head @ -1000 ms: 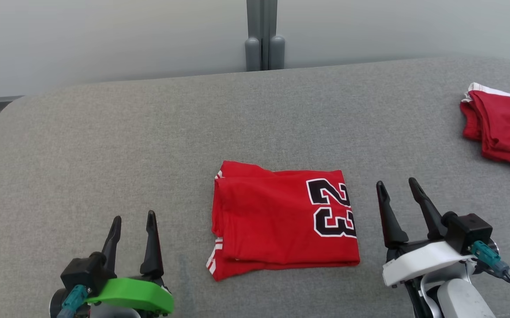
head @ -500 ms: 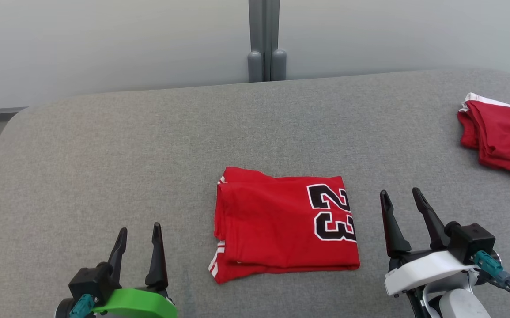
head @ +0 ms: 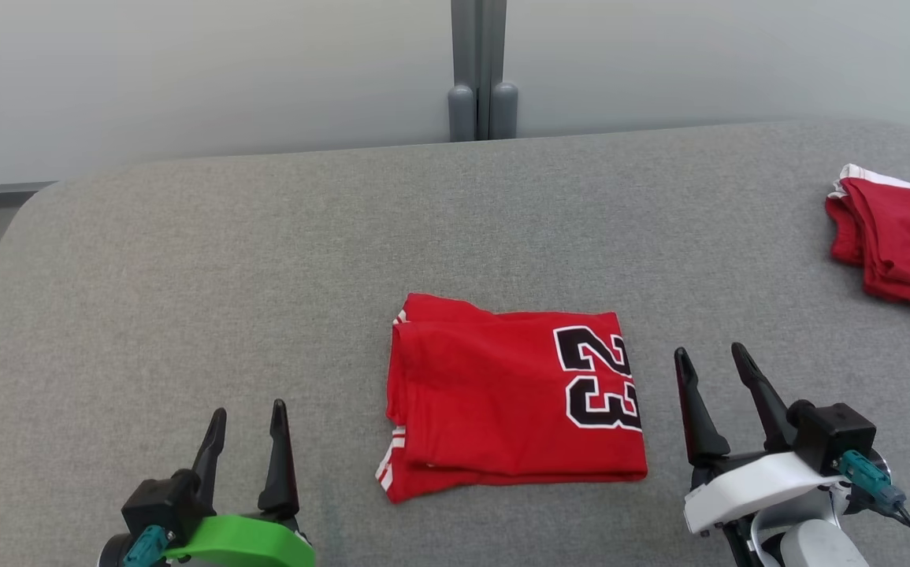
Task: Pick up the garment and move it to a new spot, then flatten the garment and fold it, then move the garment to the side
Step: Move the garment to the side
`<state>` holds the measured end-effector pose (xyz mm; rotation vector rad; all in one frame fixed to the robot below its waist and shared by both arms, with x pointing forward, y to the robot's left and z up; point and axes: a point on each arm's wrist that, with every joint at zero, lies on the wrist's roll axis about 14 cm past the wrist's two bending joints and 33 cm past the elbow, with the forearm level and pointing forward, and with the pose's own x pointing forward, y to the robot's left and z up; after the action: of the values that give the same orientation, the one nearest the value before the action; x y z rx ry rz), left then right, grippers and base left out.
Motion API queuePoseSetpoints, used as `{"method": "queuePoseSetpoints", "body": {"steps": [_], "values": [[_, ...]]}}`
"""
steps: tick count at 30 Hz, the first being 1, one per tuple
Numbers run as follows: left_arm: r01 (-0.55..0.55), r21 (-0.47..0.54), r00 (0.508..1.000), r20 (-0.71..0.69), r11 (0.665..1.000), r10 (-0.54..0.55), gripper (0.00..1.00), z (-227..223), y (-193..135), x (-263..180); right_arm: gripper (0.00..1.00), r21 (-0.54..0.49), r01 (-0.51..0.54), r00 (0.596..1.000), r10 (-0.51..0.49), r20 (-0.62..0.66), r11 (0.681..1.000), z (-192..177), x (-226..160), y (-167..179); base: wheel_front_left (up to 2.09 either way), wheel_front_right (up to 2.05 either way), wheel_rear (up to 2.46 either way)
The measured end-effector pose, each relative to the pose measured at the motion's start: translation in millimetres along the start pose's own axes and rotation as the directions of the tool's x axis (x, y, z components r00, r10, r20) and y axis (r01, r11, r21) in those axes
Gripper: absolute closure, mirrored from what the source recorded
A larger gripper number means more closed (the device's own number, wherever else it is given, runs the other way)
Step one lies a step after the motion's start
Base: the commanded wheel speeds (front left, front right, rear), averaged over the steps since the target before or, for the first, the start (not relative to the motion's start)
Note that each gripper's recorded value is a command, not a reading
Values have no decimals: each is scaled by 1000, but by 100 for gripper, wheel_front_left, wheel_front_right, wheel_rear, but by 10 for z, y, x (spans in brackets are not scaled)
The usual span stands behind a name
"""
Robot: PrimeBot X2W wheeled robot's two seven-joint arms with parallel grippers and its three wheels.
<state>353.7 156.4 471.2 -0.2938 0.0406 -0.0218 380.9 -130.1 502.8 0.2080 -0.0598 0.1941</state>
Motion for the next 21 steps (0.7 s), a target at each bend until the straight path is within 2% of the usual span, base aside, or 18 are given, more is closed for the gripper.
{"method": "queuePoseSetpoints", "body": {"steps": [3, 8, 13, 21], "values": [[-4, 0, 1000, -2, 1000, 4, 0, -7, 16, 3, 0, 1, 9, 999, -9, -47, 1000, -111, 0, -32, 0, 0, 0], [-14, 0, 1000, 0, 1000, 14, 0, -3, 42, 31, 0, 11, 18, 970, -15, -243, 1000, -427, 66, -67, 0, 0, 0], [-29, -5, 1000, 1, 1000, 29, 0, -3, 79, 59, 0, 6, -10, 924, 11, -383, 1000, -603, 195, -39, 0, 0, 0], [-72, -5, 997, 2, 997, 72, 0, 3, 205, 86, 0, 23, -54, 823, 58, -566, 998, -997, 319, 48, 0, 0, 0]]}}
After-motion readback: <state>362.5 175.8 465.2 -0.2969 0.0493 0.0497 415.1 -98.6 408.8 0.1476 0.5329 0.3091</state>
